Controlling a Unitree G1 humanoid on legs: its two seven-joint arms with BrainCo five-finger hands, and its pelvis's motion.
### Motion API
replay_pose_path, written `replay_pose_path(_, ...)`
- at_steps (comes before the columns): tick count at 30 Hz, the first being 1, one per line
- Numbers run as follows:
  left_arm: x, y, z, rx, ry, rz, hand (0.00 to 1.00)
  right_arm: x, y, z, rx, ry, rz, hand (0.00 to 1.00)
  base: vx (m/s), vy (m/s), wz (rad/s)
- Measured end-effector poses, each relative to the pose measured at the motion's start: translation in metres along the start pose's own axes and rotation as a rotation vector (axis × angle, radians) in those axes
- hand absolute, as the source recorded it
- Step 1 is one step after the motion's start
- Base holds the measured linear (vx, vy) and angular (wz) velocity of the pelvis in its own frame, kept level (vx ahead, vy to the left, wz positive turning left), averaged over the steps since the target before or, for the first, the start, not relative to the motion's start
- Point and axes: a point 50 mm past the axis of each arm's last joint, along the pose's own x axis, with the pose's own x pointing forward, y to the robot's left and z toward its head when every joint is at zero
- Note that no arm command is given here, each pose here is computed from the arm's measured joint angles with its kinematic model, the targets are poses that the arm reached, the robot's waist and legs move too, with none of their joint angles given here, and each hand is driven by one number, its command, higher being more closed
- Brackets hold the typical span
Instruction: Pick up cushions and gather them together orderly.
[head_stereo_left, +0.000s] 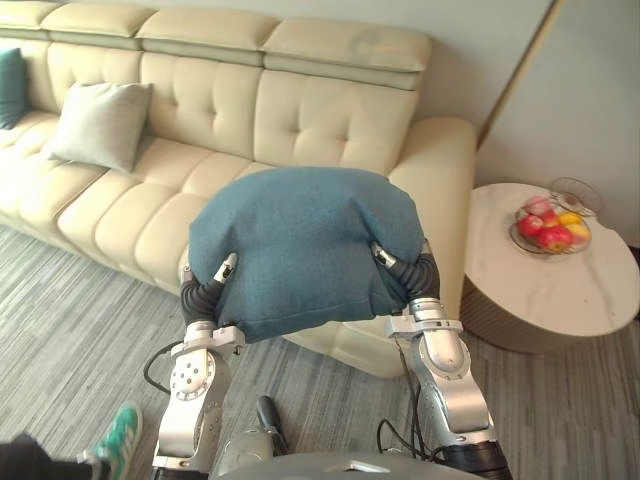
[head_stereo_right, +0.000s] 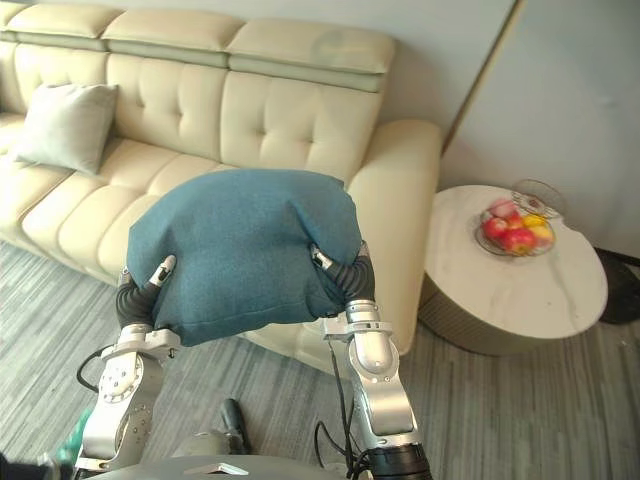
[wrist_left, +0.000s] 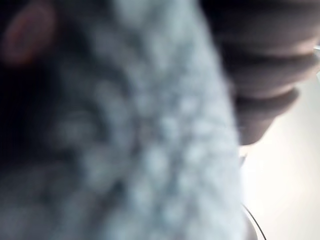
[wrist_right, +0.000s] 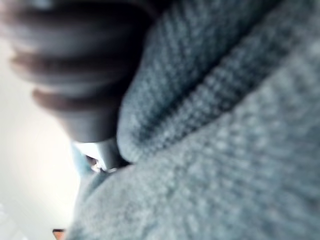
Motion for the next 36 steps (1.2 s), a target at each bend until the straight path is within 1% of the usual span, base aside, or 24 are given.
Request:
replay_pose_path(9,0.002,0.009,-0.007,0.045,0.032,0.008,1.00,-0.002,0.006,-0.025,0.019,0.112,0.005,1.00,0.02,0.191,0.12)
replay_pose_path(12,0.002,0.009,-0.011,0.050,0.050,-0.004,1.00,-0.004,0.004,-0.027,0.018,0.119,0.011,1.00,0.04,0.074,0.52)
replay_pose_path(14,0.008,0.011,-0.006,0.073,0.023,-0.017,1.00,-0.004,0.006,-0.023,0.049,0.101,0.006,1.00,0.10,0.043,0.44)
replay_pose_path(15,0.008,0.009,-0.006,0.060,0.024,-0.014,1.00,-0.003,0.005,-0.020,0.038,0.087,0.014,1.00,0.05,0.040,0.15)
replay_pose_path(17,0.009,0.005,-0.016,0.064,0.072,-0.020,1.00,-0.004,-0.001,-0.028,0.026,0.129,0.003,1.00,0.02,0.080,-0.02)
replay_pose_path(20,0.011,-0.002,-0.010,0.072,0.047,-0.065,1.00,-0.011,-0.003,-0.030,0.054,0.144,-0.008,1.00,0.20,0.030,0.35)
replay_pose_path(24,0.005,-0.010,-0.009,0.058,0.045,-0.099,1.00,-0.031,-0.008,-0.014,0.089,0.114,-0.034,1.00,0.40,-0.129,0.82)
replay_pose_path(30,-0.007,-0.013,-0.004,-0.027,0.034,-0.099,1.00,-0.029,-0.011,0.010,0.068,0.013,-0.008,1.00,0.42,-0.111,-0.11)
replay_pose_path(32,-0.007,-0.016,0.002,-0.046,0.007,-0.108,1.00,-0.028,-0.012,0.017,0.071,-0.015,-0.018,1.00,0.26,0.095,-0.54)
replay_pose_path(36,-0.010,-0.018,0.000,-0.063,0.021,-0.116,1.00,-0.028,-0.012,0.016,0.078,-0.018,-0.039,1.00,0.23,0.324,-0.78)
